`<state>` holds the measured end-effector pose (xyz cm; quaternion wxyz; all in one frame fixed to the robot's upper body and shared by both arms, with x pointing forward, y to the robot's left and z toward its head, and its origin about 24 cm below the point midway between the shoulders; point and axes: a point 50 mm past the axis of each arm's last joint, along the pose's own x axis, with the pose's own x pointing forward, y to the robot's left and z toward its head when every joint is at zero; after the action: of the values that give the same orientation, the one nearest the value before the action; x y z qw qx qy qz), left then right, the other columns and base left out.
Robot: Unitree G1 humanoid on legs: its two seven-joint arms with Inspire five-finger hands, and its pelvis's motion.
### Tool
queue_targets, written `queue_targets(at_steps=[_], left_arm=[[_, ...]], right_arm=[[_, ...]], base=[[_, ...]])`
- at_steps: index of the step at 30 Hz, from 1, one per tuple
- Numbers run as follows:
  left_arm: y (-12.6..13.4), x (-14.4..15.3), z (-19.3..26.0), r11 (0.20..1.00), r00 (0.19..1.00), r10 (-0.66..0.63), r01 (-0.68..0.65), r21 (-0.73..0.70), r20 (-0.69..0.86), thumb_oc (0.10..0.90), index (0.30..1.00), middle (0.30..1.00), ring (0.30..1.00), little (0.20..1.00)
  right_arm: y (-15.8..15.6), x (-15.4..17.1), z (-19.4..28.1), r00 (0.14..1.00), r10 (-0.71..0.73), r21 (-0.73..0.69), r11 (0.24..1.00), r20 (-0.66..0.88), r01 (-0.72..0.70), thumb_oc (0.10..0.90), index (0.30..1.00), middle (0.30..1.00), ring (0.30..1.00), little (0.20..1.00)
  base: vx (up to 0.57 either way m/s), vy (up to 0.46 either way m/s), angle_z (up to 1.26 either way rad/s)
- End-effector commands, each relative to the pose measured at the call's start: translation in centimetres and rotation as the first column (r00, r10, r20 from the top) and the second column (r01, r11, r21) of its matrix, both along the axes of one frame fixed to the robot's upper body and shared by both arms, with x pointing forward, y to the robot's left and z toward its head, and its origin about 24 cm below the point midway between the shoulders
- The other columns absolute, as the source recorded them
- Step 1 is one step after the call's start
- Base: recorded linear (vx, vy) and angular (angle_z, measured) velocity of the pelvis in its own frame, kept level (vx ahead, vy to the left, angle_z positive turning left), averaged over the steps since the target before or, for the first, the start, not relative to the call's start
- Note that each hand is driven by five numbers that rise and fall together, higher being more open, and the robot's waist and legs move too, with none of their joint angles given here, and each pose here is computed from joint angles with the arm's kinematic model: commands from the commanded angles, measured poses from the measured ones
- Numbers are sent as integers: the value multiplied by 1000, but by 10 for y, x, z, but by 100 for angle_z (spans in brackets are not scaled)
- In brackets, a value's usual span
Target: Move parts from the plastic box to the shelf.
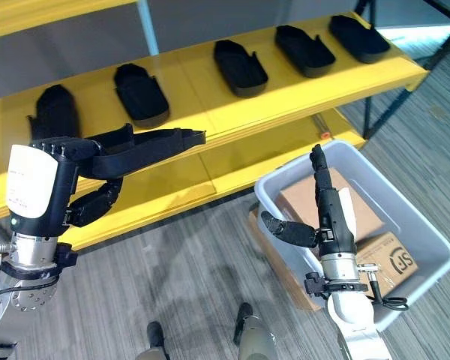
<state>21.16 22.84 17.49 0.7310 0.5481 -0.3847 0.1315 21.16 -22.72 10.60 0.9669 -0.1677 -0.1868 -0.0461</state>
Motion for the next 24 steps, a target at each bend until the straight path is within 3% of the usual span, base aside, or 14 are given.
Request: queue_targets(at_steps=[1,10,16,24], left_arm=[[-8,-20,62,996,915,-72,89,-25,397,400,300,300,300,300],[-11,-27,88,993,833,-83,118,-29,547,400,300,300,300,300],[5,-22,93,999,816,26,-37,8,578,400,300,300,300,300],[28,-4,83,980,853,160,-197,23,497,400,300,300,300,300]], right_arm=[[6,-3,56,948,63,-51,997,312,-50,900,1000,1000,1000,1000],[1,-7,46,968,37,-50,998,250,-25,900,1000,1000,1000,1000],[-3,-8,39,978,12,-47,999,209,-2,900,1000,1000,1000,1000],[-4,-3,36,982,7,-27,1000,189,-2,900,1000,1000,1000,1000]], base=[[107,264,24],[84,165,19],[72,125,11],[34,63,6]])
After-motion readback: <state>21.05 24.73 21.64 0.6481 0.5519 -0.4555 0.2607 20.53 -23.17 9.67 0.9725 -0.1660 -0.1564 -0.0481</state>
